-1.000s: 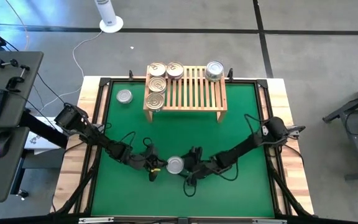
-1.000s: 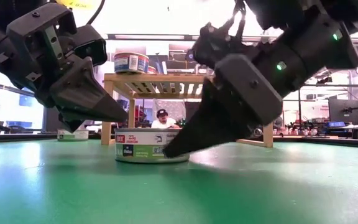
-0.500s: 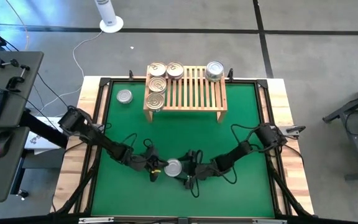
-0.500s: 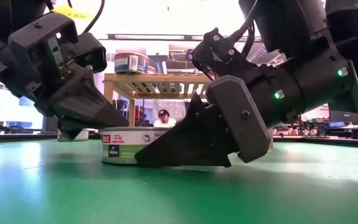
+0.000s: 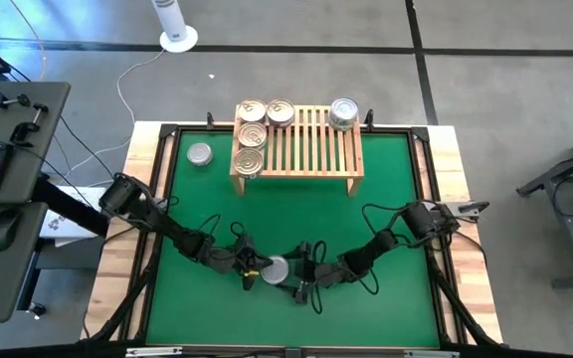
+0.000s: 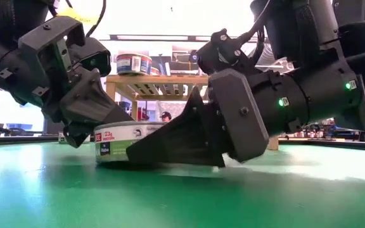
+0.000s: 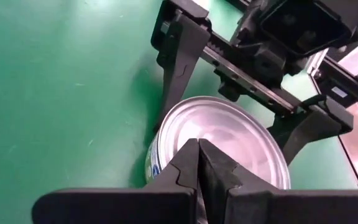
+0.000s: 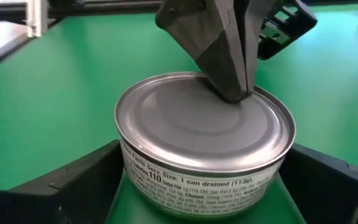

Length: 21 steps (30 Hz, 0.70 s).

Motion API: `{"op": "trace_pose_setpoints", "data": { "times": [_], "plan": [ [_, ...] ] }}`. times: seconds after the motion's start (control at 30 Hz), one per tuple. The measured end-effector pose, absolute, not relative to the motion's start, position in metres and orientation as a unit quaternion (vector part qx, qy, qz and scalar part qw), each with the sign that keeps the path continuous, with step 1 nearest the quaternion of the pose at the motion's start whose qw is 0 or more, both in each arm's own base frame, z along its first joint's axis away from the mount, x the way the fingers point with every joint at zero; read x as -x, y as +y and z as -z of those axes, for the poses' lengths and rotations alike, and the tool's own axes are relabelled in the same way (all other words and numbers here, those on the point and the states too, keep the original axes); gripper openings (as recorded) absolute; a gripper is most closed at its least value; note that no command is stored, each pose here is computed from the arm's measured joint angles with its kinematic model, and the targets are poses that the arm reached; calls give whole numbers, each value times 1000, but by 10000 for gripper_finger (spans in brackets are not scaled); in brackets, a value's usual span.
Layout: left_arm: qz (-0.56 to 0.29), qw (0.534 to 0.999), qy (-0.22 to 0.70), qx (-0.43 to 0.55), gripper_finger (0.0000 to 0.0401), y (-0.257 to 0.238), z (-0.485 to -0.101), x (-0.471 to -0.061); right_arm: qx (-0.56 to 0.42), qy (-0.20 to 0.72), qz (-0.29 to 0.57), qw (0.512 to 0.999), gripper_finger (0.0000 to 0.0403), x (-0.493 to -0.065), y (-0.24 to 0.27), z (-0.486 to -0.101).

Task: Stack canned seafood by type on shelf
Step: Put the center green tuna can on the shelf aligned with the other green tuna can

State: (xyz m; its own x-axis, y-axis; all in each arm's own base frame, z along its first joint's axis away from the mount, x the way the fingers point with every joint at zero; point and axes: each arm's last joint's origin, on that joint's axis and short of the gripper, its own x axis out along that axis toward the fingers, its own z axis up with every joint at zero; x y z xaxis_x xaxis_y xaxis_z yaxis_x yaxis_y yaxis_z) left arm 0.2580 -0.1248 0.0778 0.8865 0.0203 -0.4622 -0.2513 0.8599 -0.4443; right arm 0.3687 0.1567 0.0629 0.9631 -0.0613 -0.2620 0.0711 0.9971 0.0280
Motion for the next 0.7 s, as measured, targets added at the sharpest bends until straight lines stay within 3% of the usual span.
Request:
{"op": "trace_pose_setpoints", "data": {
  "times": [0.4, 0.7],
  "plan": [
    [-59, 937, 235, 254, 0, -127, -77, -258, -97, 155, -8, 983, 399, -358, 152, -62],
    [-59, 937, 235, 253, 0, -127, -77, -258, -88, 169, -27, 981, 399, -351, 154, -64]
  ]
}}
